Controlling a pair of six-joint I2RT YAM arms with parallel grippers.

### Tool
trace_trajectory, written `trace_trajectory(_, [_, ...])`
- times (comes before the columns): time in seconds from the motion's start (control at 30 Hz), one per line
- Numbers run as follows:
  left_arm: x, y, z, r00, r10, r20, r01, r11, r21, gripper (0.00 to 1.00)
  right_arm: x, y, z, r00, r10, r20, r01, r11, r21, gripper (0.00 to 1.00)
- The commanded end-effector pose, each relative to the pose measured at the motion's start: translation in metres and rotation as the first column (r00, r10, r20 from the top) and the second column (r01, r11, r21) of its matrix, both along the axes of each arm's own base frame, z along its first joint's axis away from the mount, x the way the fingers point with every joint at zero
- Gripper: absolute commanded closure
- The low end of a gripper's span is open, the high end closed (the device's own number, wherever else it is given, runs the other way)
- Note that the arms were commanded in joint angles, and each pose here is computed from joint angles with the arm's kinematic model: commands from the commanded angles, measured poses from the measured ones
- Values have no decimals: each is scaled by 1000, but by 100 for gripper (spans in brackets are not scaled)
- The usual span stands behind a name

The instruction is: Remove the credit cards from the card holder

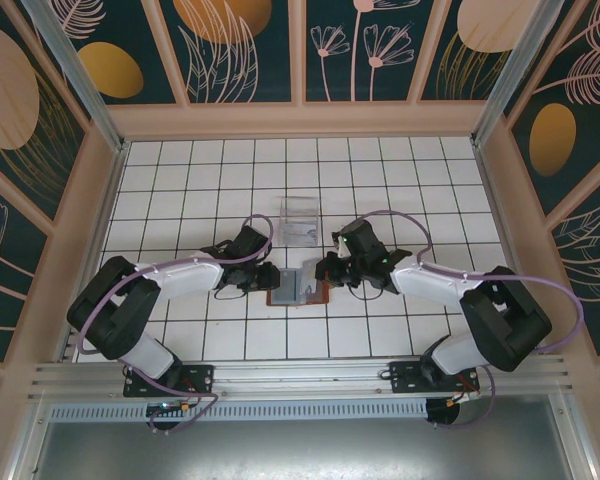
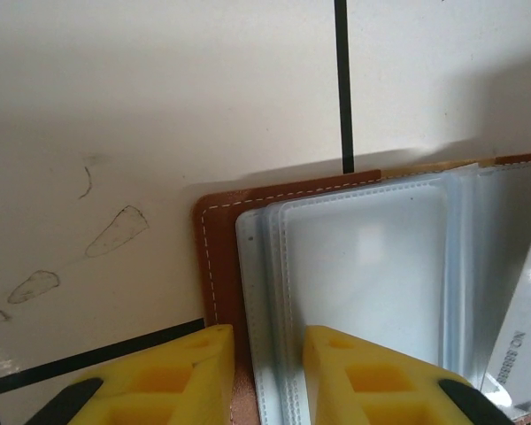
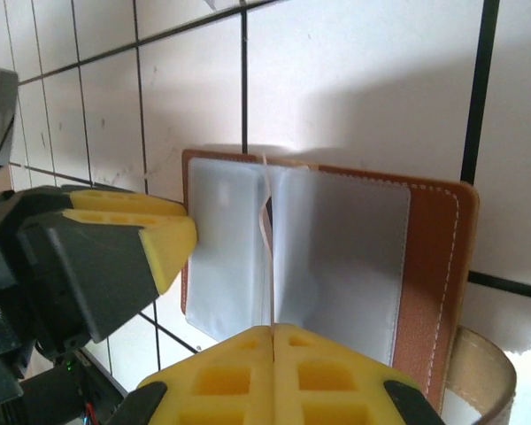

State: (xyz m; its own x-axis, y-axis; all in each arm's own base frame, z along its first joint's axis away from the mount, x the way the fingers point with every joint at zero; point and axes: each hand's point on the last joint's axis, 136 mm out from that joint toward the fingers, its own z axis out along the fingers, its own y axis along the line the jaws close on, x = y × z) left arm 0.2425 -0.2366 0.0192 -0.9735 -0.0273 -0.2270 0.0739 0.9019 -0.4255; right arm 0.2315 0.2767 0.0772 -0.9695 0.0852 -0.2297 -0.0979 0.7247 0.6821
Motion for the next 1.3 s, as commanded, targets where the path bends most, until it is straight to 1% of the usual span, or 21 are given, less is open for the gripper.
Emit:
trace_trajectory(0.0, [-26, 16, -19, 995, 8, -103, -3, 999, 53, 71, 11, -4, 17, 996, 11, 92, -8, 999, -32, 100])
trace_trajectory(0.1, [-24, 13, -16, 995, 7, -95, -3, 999, 42, 71, 17, -4, 26, 987, 49, 153, -40, 997, -63, 100])
trace_trajectory(0.2, [-20, 13, -13, 997, 12, -75, -8, 999, 44, 71, 27, -7, 34, 971, 83, 223, -55, 990, -127, 100])
trace_trajectory(0.37, [-12, 6, -5, 999, 5, -52, -4, 1000, 21, 70, 42, -9, 55, 917, 157, 366, -88, 976, -197, 100])
trace_trajectory(0.47, [-11, 7, -3, 999, 3, -42, -1, 1000, 29, 68, 48, -7, 70, 864, 236, 444, -136, 960, -245, 100])
trace_trajectory(0.53, [-9, 8, -1, 999, 3, -32, -2, 1000, 31, 67, 56, -10, 76, 829, 286, 480, -140, 938, -317, 100])
trace_trajectory(0.67, [-4, 10, 6, 1000, 15, 2, -16, 999, 43, 66, 66, -9, 90, 711, 423, 562, -183, 883, -432, 100])
trace_trajectory(0.77, [-1, 9, 14, 1000, 16, 22, -17, 999, 33, 65, 65, -4, 94, 606, 545, 580, -255, 823, -507, 100])
trace_trajectory(0.83, [1, 8, 18, 999, 17, 36, -18, 1000, 21, 65, 67, -1, 94, 533, 626, 569, -293, 767, -570, 100])
trace_trajectory(0.87, [2, 8, 18, 999, 17, 41, -18, 1000, 23, 65, 68, 0, 93, 507, 656, 559, -305, 743, -595, 100])
trace_trajectory(0.93, [3, 9, 18, 999, 17, 46, -18, 999, 31, 64, 72, 0, 89, 448, 726, 522, -328, 677, -659, 100])
trace_trajectory(1.03, [3, 8, 16, 999, 9, 43, -11, 999, 37, 65, 78, 2, 86, 377, 802, 464, -357, 588, -726, 100])
trace_trajectory(1.13, [3, 7, 19, 999, 6, 44, -7, 1000, 27, 65, 84, 5, 84, 315, 856, 410, -382, 510, -771, 100])
trace_trajectory(1.27, [5, 9, 26, 997, 17, 74, -19, 999, 26, 64, 91, 9, 76, 248, 914, 321, -426, 400, -811, 100])
